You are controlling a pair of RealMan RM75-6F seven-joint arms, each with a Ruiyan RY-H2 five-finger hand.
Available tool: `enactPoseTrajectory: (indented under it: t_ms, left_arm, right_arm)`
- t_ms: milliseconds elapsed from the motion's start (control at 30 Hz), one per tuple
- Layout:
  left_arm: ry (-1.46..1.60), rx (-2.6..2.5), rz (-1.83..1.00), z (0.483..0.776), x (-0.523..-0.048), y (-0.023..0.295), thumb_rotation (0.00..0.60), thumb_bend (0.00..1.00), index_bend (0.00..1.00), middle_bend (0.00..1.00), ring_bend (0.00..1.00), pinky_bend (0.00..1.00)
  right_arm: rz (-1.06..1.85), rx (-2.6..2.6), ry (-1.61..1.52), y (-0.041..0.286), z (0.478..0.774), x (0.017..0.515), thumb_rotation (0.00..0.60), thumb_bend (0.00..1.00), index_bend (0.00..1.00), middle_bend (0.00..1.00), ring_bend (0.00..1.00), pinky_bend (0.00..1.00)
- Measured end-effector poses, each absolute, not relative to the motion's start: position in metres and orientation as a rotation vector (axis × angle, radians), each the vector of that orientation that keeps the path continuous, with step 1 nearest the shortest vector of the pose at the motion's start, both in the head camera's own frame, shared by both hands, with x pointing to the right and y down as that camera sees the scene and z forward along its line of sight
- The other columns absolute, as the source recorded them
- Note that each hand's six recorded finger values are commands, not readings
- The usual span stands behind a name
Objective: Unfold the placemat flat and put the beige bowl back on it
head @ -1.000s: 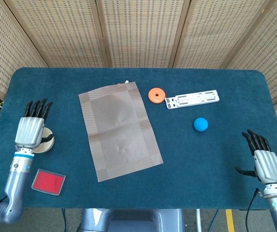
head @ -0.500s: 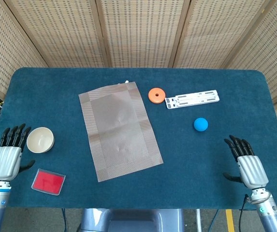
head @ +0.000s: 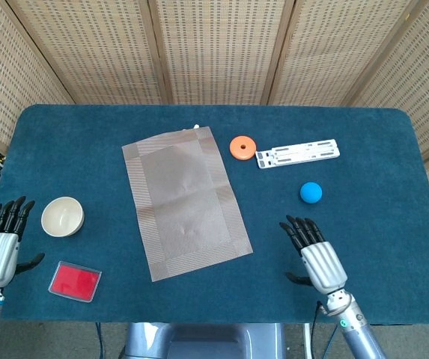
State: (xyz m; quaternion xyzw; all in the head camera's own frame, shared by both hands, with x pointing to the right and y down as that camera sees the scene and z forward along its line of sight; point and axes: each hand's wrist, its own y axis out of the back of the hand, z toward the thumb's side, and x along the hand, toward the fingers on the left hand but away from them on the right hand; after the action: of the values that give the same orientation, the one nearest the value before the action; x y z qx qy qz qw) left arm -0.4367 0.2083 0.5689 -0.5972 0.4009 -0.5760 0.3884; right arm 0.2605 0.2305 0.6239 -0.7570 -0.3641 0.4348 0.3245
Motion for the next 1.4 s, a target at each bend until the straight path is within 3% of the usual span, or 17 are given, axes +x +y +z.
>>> enactPoseTrajectory:
  t_ms: [467,1400]
  left_arm:
    - [1.024,-1.543,-1.509,0.577,-0.447,0.204,0.600,0.00,0.00,0.00,0.00,0.00]
    - [1.038,-1.560,-1.568,0.589,-0.456,0.196,0.600,0.00,0.00,0.00,0.00,0.00]
  right_arm:
    - [1.254,-2.115,-0.909,0.224,0.686,0.193,0.600,0.09,0.03,0.00,0.00,0.00]
    - [1.320,-2.082,-0.854,0.207,0.732,0.167,0.600,0.11,0.03,0.00,0.00,0.00]
